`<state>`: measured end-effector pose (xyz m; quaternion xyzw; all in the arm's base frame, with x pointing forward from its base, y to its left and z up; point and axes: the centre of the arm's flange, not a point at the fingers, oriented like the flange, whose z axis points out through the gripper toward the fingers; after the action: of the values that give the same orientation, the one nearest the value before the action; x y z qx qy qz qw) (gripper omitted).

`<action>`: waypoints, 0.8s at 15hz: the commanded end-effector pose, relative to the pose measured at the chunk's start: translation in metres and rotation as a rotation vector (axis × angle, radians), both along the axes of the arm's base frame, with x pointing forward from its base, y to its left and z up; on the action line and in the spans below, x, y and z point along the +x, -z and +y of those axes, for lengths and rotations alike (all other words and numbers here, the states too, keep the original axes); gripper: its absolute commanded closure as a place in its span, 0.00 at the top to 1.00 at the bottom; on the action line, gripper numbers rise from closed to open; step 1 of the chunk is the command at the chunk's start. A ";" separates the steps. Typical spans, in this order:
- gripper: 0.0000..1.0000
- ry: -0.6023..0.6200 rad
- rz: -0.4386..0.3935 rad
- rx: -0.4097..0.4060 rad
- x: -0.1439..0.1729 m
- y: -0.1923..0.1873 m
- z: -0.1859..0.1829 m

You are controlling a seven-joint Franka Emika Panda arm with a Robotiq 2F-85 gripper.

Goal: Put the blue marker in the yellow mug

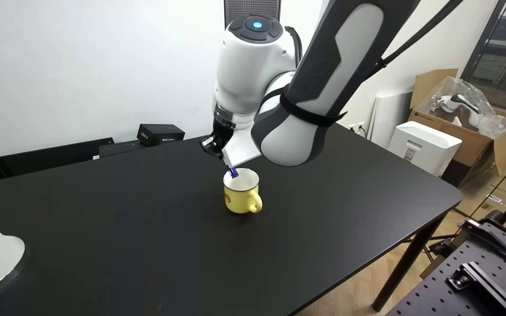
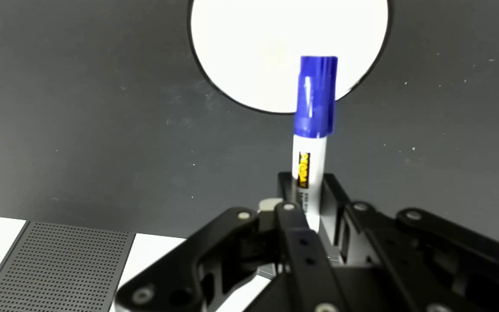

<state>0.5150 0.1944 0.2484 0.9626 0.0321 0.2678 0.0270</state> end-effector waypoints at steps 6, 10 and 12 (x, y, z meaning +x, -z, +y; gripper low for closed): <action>0.04 0.013 -0.048 0.011 -0.037 0.003 -0.015; 0.04 0.008 -0.058 0.004 -0.039 0.004 -0.020; 0.04 0.007 -0.051 0.007 -0.042 0.007 -0.021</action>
<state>0.4852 0.1748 0.2444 0.9562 0.0374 0.2888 0.0298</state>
